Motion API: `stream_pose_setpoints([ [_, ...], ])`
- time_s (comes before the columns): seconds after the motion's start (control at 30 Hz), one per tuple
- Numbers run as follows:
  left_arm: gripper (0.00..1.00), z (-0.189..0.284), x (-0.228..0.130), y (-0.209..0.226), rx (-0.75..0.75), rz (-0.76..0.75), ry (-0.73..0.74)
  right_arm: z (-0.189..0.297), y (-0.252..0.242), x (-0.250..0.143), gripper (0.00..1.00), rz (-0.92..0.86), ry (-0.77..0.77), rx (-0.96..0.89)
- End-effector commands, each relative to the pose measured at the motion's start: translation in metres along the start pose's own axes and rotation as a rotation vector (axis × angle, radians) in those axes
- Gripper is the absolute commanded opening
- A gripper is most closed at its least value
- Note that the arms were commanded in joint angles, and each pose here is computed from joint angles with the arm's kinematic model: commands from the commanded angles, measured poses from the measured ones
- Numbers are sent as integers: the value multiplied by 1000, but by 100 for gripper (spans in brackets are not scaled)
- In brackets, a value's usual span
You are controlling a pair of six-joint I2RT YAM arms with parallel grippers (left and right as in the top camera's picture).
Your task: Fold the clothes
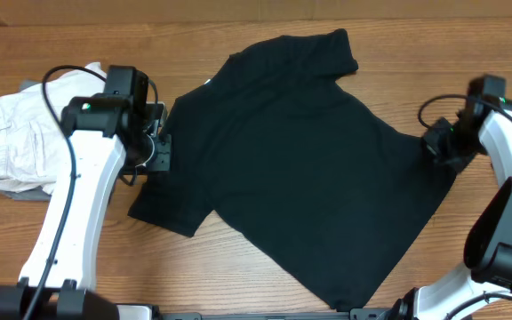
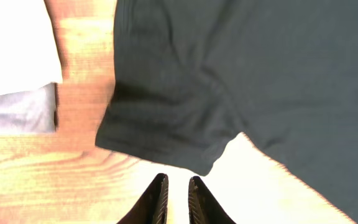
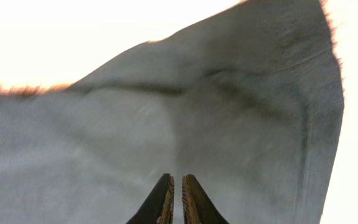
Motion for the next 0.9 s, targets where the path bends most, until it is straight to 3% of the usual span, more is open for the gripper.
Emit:
stream_pose_setpoints([
  [0.0, 21, 12, 5, -6, -51, 2, -78, -22, -9, -6, 8, -77, 51, 41],
  [0.07, 31, 15, 8, -9, -75, -1, -106, -31, -10, -5, 6, -108, 27, 61],
  [0.1, 41, 16, 10, -11, -93, -4, -117, -34, -10, -4, 4, -125, 18, 69],
  [0.17, 71, 16, 13, -14, -120, -7, -131, -40, -9, -2, 4, -157, -1, 82],
  [0.27, 51, 16, 13, -17, -136, -48, -139, -50, -7, 2, 4, -201, -3, 87],
  [0.3, 50, 16, 13, -17, -138, -57, -140, -55, -7, 2, 4, -212, 5, 88],
  [0.43, 58, 16, 14, -17, -137, -58, -144, -80, -2, 7, 4, -242, 34, 124],
  [0.6, 64, 18, 22, -16, -134, -63, -185, -94, 49, 17, 4, -147, 75, 395],
  [0.87, 72, 17, 29, -14, -116, -66, -212, -34, 142, 32, 4, 85, -35, 534],
])
Point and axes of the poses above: each gripper's point midway between its finger pads, its own z axis back along the fingers, its own y axis along the line the jaws close on, x = y × z, the point moved 5 cm from there along z, back along the fingers, and after that the axes turned 11 degrees about -z, right-handed, at the moved point
